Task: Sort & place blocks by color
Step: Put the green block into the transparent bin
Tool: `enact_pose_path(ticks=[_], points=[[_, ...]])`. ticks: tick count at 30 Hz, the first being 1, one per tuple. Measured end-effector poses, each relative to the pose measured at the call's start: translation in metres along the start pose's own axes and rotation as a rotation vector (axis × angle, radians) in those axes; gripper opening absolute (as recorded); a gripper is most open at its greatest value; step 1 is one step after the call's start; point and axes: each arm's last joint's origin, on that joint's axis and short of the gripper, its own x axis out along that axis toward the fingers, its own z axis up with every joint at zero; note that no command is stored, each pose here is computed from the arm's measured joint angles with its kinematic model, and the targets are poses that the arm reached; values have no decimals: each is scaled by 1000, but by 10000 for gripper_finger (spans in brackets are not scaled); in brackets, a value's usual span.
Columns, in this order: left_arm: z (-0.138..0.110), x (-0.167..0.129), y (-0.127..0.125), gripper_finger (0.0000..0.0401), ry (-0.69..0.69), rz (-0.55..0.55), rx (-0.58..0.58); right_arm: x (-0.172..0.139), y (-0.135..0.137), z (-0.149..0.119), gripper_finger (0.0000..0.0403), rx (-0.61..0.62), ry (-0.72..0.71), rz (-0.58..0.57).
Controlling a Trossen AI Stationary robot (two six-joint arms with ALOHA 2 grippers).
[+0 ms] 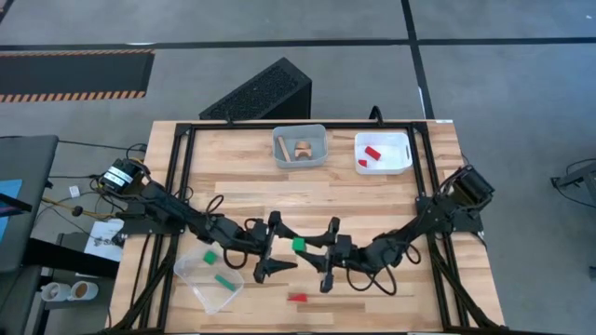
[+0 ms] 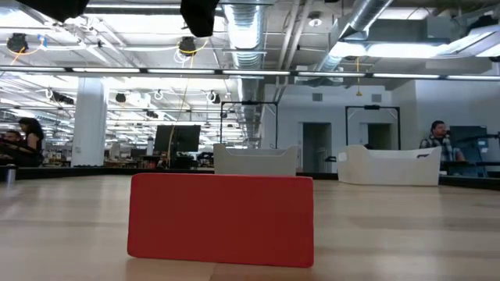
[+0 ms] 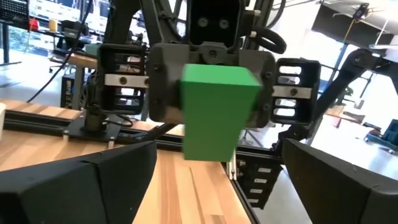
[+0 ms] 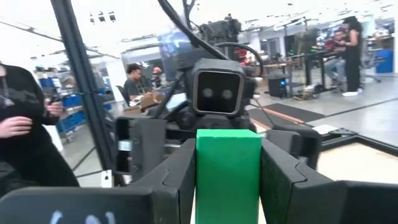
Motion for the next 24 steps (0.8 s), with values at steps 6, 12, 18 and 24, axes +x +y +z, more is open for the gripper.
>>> enact_pose_path(ticks=[6, 12, 18, 24], points=[[1, 0, 1, 336, -22, 52, -35, 2, -1, 1, 144, 10, -6, 15], [3, 0, 2, 336, -47, 77, -64, 10, -10, 2, 144, 29, -13, 31], [3, 0, 2, 336, -50, 88, -62, 15, -14, 3, 146, 38, -21, 42], [3, 0, 3, 277, -52, 111, -32, 15, -14, 3, 152, 51, -17, 68]])
